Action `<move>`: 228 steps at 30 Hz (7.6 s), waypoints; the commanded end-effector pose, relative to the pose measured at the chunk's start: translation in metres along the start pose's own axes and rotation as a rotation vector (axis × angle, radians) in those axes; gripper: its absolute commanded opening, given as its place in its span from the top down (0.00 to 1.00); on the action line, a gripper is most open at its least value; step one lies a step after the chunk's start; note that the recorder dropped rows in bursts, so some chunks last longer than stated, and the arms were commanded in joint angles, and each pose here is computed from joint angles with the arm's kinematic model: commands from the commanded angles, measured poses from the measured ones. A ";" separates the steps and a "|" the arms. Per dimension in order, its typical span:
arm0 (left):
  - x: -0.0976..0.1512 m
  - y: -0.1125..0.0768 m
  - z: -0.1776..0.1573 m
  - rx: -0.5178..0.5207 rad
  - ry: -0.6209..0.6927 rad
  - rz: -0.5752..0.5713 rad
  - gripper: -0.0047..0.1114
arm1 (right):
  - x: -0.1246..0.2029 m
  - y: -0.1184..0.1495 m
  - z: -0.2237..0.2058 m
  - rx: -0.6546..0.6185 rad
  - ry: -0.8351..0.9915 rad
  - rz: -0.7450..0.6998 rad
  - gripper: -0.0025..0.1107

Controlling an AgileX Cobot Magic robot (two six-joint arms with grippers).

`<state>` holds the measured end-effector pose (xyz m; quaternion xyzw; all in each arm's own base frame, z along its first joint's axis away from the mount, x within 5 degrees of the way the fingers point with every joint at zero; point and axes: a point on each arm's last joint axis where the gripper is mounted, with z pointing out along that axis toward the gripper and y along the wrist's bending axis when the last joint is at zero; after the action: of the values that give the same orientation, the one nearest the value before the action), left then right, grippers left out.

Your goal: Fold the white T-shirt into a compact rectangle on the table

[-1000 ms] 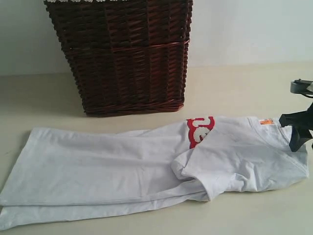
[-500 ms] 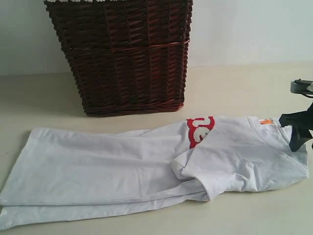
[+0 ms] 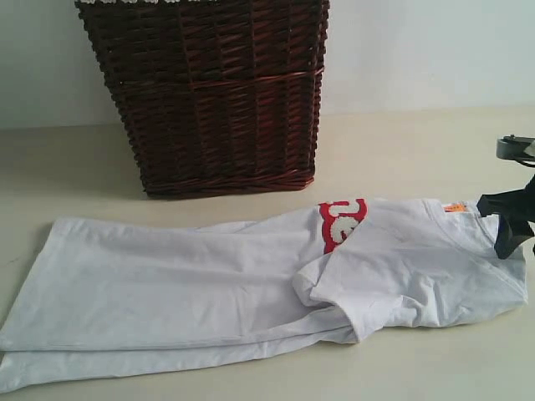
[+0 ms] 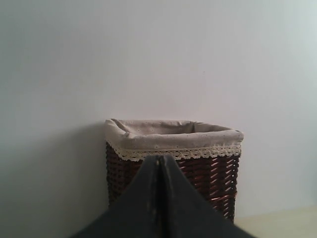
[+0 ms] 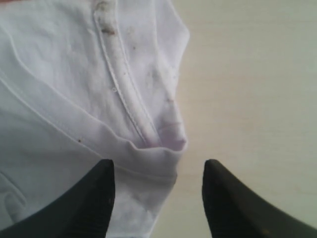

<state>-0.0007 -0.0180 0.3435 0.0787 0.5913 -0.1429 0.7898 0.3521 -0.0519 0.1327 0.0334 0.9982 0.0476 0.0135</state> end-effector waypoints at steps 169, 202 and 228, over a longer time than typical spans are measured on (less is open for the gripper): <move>0.166 0.046 -0.005 -0.427 0.525 -0.035 0.96 | -0.024 -0.019 0.068 -0.412 0.112 0.131 0.60; 0.166 0.046 -0.005 -0.427 0.525 -0.035 0.96 | 0.009 0.116 -0.137 -0.364 -0.134 -0.258 0.98; 0.166 0.046 -0.005 -0.427 0.525 -0.033 0.96 | 0.089 0.451 -0.003 -0.723 -0.145 -0.721 0.54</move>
<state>0.0530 0.0055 0.1803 -0.0588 0.7969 0.0030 0.6013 0.3041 0.3899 0.1704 -0.2741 0.8838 0.3646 0.1039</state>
